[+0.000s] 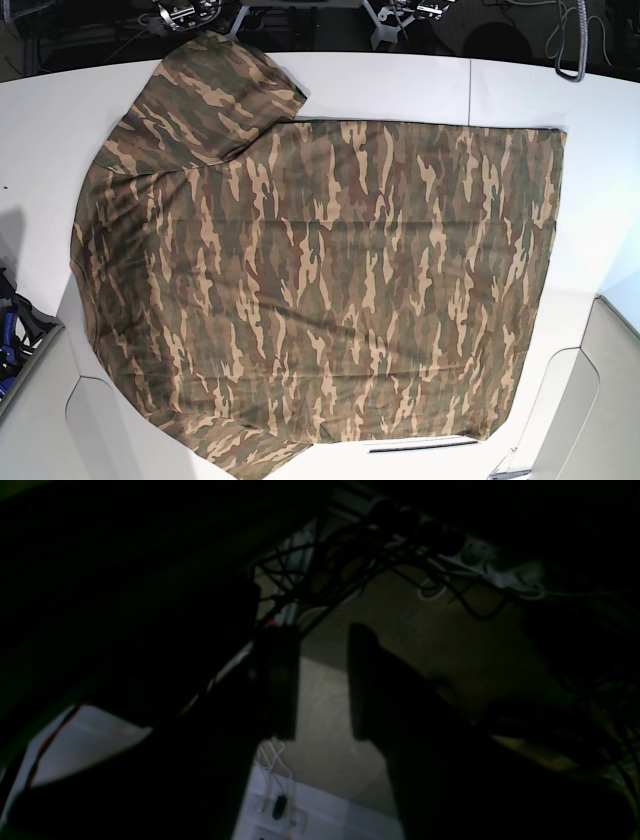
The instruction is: Fold the T-shirt properly
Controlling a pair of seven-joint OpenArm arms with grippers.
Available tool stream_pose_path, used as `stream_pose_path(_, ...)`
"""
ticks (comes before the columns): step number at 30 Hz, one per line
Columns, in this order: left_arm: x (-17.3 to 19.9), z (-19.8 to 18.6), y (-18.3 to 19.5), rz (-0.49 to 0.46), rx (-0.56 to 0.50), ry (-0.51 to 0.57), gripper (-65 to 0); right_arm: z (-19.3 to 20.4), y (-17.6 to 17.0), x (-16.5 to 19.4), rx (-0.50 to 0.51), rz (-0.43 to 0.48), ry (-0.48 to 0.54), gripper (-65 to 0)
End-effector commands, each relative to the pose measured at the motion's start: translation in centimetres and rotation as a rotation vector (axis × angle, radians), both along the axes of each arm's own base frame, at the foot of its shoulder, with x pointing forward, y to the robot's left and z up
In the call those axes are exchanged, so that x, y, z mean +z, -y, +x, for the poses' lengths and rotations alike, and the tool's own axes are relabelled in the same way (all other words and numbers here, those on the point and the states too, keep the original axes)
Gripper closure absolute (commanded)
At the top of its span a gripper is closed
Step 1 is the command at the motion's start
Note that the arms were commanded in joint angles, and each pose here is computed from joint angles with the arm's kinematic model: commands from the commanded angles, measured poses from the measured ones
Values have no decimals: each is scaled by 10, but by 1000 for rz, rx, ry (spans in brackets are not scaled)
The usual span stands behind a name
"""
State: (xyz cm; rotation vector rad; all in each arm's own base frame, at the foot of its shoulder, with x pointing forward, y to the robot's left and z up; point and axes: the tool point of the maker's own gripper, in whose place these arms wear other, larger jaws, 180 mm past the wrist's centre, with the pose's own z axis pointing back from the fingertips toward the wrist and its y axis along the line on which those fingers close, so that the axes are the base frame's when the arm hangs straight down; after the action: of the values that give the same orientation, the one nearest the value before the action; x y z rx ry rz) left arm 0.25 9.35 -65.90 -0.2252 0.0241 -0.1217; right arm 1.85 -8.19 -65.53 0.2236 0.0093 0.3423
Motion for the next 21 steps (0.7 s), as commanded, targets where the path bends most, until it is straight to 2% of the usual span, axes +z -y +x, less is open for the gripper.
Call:
stream_pose_path(1,1,-2,2,-10,-4,-7,-30,4,-2,1,2,13,10,-156)
stream_pose_path(4,1,-5,3,-17,-9,-24,-30,4,-2,1,2,13,10,-156)
stream_pose_path(10,9,-23,21,-150,-27,-57,-30,4,-2,1,2,12,9,-156)
stream_pose_path(20,10,-47,15,-147,-18,-68,-30,-20,-8,4,4,29,4,-156)
stream_pose_path(21,12,-49,17,-169,-24,-72,-30,-24,-9,5,4,32,6,-156)
